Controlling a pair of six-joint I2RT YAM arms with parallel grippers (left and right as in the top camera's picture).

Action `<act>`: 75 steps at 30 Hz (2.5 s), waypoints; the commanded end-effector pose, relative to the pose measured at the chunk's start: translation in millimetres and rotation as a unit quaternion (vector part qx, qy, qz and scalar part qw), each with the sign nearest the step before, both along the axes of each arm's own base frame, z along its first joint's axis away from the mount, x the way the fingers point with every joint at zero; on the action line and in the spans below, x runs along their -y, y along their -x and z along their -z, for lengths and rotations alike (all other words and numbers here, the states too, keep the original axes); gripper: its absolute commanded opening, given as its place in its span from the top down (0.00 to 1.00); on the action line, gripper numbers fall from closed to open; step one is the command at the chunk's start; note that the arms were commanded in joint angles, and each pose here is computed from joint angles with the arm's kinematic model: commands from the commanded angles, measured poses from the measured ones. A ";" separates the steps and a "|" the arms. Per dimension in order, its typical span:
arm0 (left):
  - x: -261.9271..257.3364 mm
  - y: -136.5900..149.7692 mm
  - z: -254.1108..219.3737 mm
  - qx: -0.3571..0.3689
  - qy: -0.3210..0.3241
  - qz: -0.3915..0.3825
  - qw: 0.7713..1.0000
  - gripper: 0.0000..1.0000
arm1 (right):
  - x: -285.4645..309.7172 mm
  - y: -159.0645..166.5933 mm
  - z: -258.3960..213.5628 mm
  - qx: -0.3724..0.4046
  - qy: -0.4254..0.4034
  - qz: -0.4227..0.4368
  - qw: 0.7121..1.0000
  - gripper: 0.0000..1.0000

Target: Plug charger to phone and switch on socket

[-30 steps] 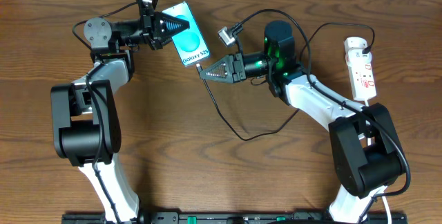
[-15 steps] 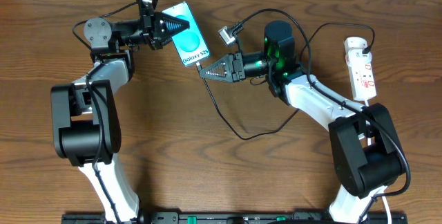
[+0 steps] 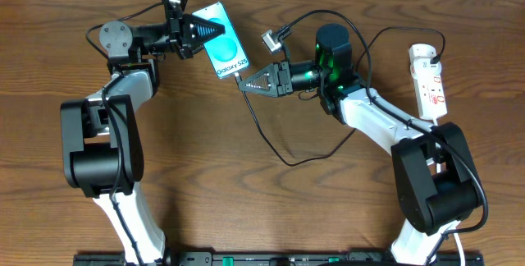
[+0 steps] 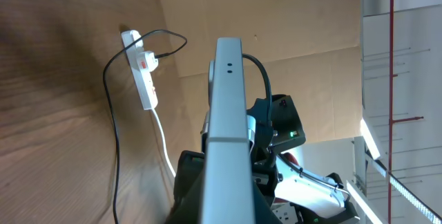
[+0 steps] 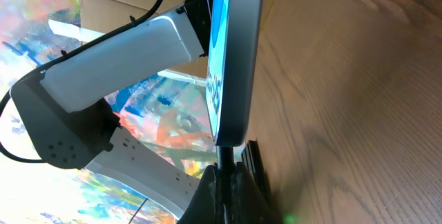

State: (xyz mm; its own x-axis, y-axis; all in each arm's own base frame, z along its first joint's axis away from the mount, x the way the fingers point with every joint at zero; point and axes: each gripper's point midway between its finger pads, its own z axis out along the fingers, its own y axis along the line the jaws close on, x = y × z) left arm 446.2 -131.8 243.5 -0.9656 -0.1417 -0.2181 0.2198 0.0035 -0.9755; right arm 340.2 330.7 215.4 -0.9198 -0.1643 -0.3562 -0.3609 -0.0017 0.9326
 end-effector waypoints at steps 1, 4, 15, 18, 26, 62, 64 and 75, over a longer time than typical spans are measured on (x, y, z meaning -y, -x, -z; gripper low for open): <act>-0.5 1.1 -8.8 0.021 -0.003 0.000 1.000 0.93 | 3.1 -4.0 -1.9 0.005 -0.001 0.007 1.000 0.99; -0.5 1.1 -8.8 0.022 -0.003 0.000 1.000 0.93 | 3.0 -3.8 -1.9 0.005 -0.001 0.007 1.000 0.99; -0.5 1.1 -8.8 0.023 -0.003 0.000 1.000 0.93 | 2.7 -3.7 -2.3 0.003 -0.001 0.007 1.000 0.99; -0.5 1.1 -8.8 0.023 -0.003 0.000 1.000 0.93 | 2.7 -3.7 -2.3 0.003 -0.001 0.007 1.000 0.99; -0.5 1.1 -8.8 0.023 -0.003 0.000 1.000 0.93 | 2.1 -3.1 -2.3 0.002 -0.001 0.006 1.000 0.99; -0.6 1.0 -8.8 0.026 -0.003 0.000 1.000 0.93 | -4.7 -1.4 -7.5 0.006 -0.007 0.007 1.000 0.99; -0.6 1.0 -8.8 0.024 -0.003 0.000 1.000 0.93 | -6.5 -1.0 -7.3 0.008 -0.006 0.008 1.000 0.99; -0.6 1.0 -8.9 0.019 -0.002 0.000 1.000 0.93 | -7.9 -0.4 -7.1 0.008 -0.006 0.009 1.000 0.99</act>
State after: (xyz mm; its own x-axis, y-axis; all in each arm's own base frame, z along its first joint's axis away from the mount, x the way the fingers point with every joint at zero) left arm 446.9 -131.5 243.7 -0.9659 -0.1461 -0.2138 0.2159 0.0018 -0.9764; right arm 340.4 335.6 220.2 -0.9223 -0.1531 -0.3548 -0.3581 -0.0062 0.9337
